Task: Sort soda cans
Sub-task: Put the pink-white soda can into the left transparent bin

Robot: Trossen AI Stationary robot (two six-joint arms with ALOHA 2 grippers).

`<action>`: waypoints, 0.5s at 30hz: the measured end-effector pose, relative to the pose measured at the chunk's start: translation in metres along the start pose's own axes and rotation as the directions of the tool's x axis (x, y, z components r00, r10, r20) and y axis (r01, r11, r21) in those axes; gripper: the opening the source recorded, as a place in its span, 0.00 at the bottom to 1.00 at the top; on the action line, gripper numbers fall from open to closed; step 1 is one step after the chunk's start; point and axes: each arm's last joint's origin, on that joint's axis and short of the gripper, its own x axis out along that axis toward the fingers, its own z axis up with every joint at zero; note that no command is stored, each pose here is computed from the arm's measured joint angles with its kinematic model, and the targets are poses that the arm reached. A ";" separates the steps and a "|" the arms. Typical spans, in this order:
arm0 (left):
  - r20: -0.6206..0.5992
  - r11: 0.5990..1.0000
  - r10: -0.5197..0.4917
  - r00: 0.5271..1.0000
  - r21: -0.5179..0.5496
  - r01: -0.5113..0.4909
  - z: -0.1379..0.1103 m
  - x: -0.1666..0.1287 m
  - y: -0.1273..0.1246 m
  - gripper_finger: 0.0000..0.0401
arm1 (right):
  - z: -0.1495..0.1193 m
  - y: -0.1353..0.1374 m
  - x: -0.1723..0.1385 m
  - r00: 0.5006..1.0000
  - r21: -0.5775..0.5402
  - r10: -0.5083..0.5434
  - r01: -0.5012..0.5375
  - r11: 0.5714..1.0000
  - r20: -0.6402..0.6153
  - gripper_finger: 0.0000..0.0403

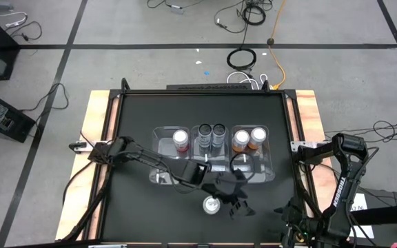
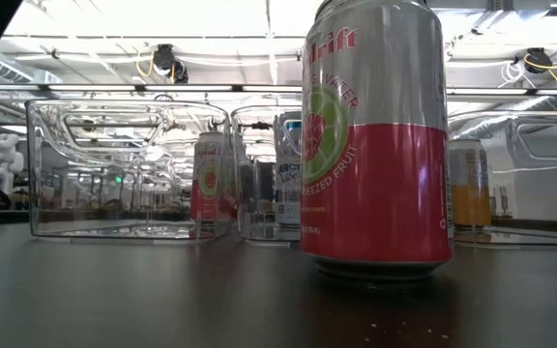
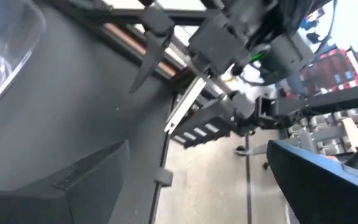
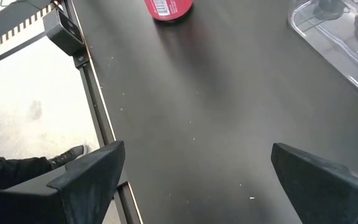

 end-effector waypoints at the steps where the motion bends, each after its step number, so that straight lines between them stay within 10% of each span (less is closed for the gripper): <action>1: 0.011 1.000 -0.011 1.000 0.001 0.011 0.002 0.000 -0.001 0.97 | 0.000 0.000 0.000 1.000 -0.001 0.000 0.000 1.000 0.000 0.99; 15: 0.044 0.999 -0.032 0.998 0.041 0.031 0.009 -0.001 0.001 0.99 | -0.001 0.000 -0.001 1.000 -0.001 0.003 -0.003 1.000 -0.002 0.99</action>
